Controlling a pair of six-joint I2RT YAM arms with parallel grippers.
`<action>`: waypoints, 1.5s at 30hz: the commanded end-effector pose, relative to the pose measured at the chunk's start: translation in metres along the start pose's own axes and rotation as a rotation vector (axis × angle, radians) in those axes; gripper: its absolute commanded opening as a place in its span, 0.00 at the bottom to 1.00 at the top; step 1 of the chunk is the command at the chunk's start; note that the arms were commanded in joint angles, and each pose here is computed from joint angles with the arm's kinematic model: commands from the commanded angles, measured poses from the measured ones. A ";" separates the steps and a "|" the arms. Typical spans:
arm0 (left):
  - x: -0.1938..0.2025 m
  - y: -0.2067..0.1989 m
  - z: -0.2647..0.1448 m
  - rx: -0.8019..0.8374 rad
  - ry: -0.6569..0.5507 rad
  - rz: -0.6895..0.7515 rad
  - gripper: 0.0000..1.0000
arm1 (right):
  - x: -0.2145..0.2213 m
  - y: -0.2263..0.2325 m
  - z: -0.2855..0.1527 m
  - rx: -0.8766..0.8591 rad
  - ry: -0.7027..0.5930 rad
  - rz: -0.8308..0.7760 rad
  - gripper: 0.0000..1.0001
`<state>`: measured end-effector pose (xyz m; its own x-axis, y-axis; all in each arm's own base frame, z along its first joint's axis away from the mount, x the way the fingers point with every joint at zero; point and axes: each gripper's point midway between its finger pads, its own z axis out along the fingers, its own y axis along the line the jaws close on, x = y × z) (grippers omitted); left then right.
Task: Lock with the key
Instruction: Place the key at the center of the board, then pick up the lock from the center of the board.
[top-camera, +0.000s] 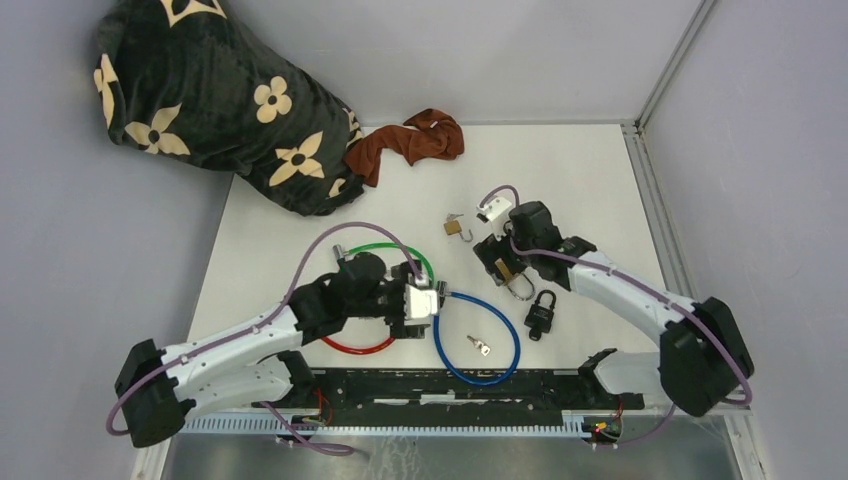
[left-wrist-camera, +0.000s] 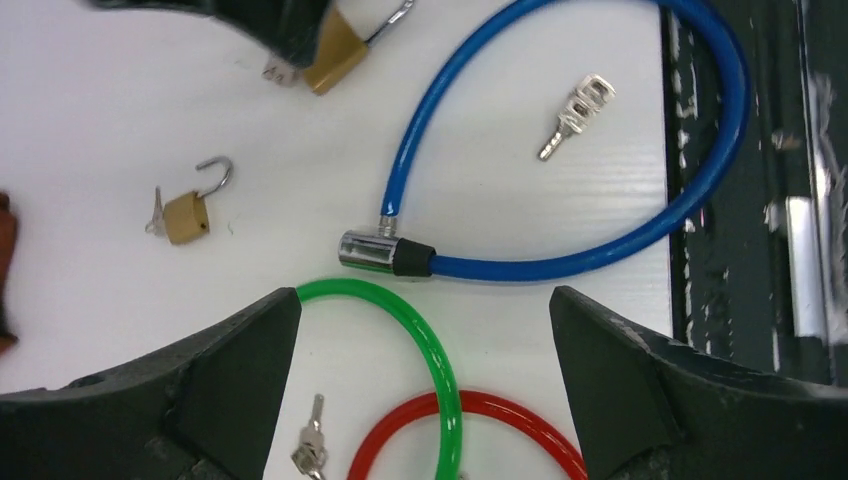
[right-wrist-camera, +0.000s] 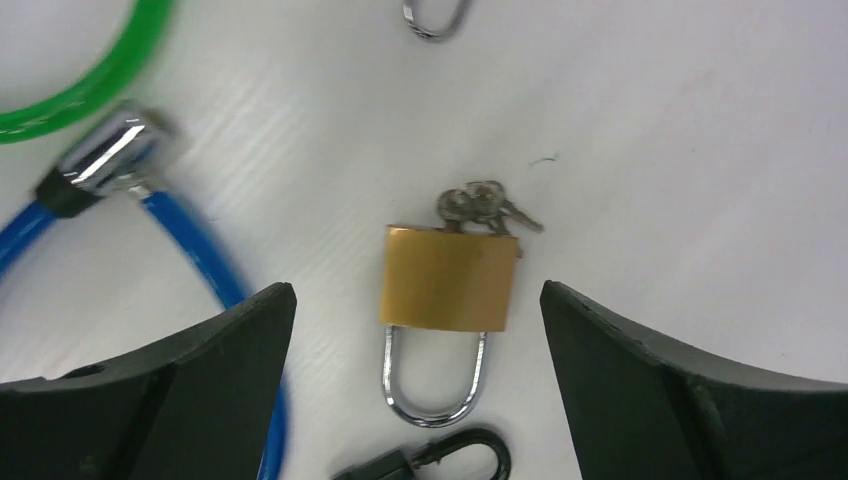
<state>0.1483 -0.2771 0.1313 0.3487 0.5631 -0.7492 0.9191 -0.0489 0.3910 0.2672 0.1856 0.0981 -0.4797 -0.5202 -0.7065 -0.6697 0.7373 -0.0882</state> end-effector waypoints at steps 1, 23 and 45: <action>-0.013 0.007 -0.019 -0.058 -0.120 -0.407 1.00 | 0.029 -0.040 0.015 0.081 0.181 -0.018 0.98; -0.014 0.024 -0.054 -0.213 -0.272 -0.538 0.71 | 0.072 -0.015 0.054 -0.168 0.327 -0.033 0.33; -0.001 0.036 -0.026 -0.252 -0.457 -1.274 0.82 | -0.069 0.085 -0.007 -0.394 -0.428 -0.385 0.00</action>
<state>0.1619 -0.2489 0.1324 -0.6238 -0.0656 -0.7789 0.6521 0.5058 -0.5648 0.2536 0.2186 0.0729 -0.2505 -0.6235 -0.7406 -0.8927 0.4447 -0.0724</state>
